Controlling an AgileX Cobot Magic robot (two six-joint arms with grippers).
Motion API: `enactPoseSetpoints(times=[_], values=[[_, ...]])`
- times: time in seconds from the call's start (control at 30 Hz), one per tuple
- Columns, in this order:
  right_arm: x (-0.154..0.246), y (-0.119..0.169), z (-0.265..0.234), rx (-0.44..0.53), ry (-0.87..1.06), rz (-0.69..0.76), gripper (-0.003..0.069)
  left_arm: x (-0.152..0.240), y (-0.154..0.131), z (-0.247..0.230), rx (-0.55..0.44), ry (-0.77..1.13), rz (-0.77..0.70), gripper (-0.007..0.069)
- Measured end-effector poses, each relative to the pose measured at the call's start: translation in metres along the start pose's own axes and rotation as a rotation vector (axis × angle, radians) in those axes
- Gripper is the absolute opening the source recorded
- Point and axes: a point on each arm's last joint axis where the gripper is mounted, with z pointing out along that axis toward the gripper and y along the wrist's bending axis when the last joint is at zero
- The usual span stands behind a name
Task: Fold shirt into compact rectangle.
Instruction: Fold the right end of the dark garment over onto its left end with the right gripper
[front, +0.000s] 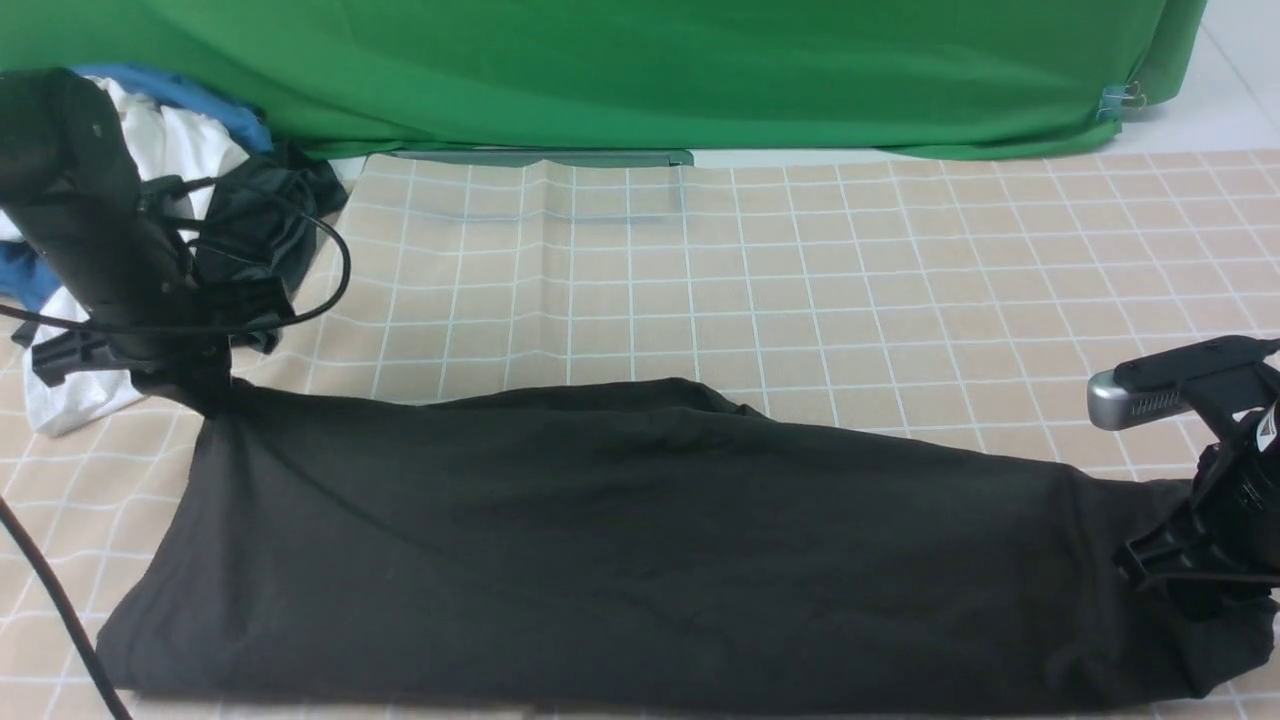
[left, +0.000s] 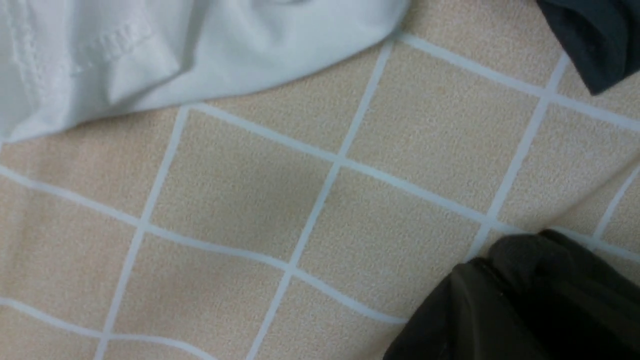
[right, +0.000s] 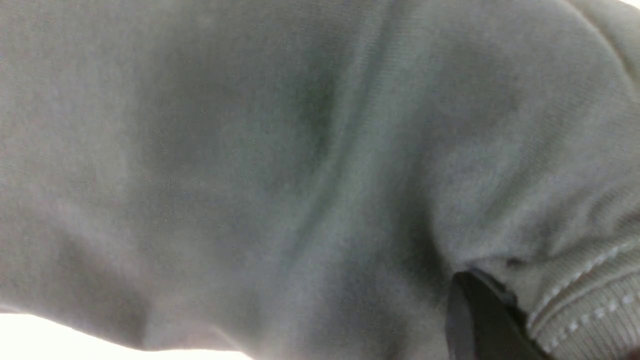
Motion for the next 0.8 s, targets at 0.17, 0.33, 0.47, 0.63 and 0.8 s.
enactPoseSetpoints(times=[0.17, 0.33, 0.47, 0.63, 0.8], values=[[0.000, 0.000, 0.000, -0.001, 0.001, 0.006, 0.0085, 0.001, 0.001, -0.001, -0.010, 0.019, -0.013, 0.0083], [-0.002, 0.000, -0.006, -0.001, 0.019, 0.011, 0.0085, -0.008, 0.003, -0.019, -0.053, 0.026, 0.009, 0.0262], [-0.011, 0.001, -0.020, -0.001, 0.014, 0.020, 0.0085, -0.023, 0.001, -0.047, -0.061, -0.004, 0.010, 0.0401], [-0.026, 0.024, -0.048, -0.030, -0.016, -0.013, 0.0085, -0.045, -0.004, -0.092, -0.038, -0.110, 0.000, 0.0511], [-0.040, 0.078, -0.092, -0.098, -0.134, -0.099, 0.0085, -0.059, -0.013, -0.142, 0.060, -0.265, -0.021, 0.0522]])
